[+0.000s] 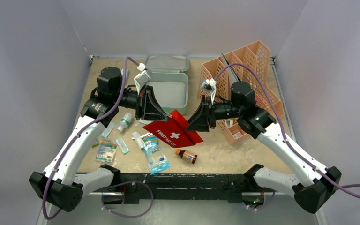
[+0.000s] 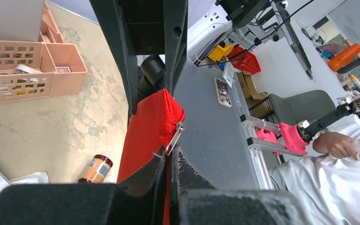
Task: Organize the medicine kit
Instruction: Open the medicine pouch.
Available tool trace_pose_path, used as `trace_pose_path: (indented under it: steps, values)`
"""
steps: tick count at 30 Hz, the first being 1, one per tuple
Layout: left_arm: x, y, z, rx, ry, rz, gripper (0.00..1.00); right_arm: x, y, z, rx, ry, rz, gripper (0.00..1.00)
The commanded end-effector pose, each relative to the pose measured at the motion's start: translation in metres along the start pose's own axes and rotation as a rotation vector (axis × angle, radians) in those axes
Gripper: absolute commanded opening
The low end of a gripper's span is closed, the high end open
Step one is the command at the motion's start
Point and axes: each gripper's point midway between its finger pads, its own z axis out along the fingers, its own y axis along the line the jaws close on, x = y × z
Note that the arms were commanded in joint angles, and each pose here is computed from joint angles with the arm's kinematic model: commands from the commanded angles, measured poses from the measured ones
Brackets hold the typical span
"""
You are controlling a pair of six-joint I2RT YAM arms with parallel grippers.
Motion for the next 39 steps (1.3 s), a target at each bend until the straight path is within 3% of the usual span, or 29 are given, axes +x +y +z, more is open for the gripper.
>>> trace_pose_path:
  steps: [1,7,10,14,19,23,28,39]
  values:
    - [-0.003,-0.012,-0.001,0.039,-0.001,0.051,0.0,-0.001,0.007,0.004,-0.087,0.008,-0.016,0.38]
    - [0.0,-0.004,0.0,0.019,-0.003,0.025,0.0,0.007,-0.003,0.008,-0.082,0.021,0.028,0.0]
    - [-0.003,0.013,0.0,-0.083,-0.03,0.003,0.03,0.005,-0.007,0.008,-0.041,0.01,0.042,0.0]
    - [-0.005,0.069,-0.014,-0.432,-0.055,-0.081,0.35,0.001,-0.028,0.0,0.157,-0.028,0.092,0.0]
    - [-0.001,0.105,-0.038,-0.708,-0.073,-0.175,0.5,-0.005,-0.08,-0.025,0.555,-0.072,0.206,0.0]
    - [-0.004,0.105,-0.038,-0.723,-0.159,-0.237,0.57,0.003,-0.107,-0.033,0.724,-0.059,0.302,0.0]
    - [-0.001,0.111,-0.024,-0.635,-0.224,-0.318,0.58,0.007,-0.125,-0.045,0.948,-0.046,0.388,0.0]
    - [0.02,0.137,-0.013,-0.61,-0.209,-0.443,0.59,-0.008,-0.125,-0.006,1.018,-0.126,0.477,0.0]
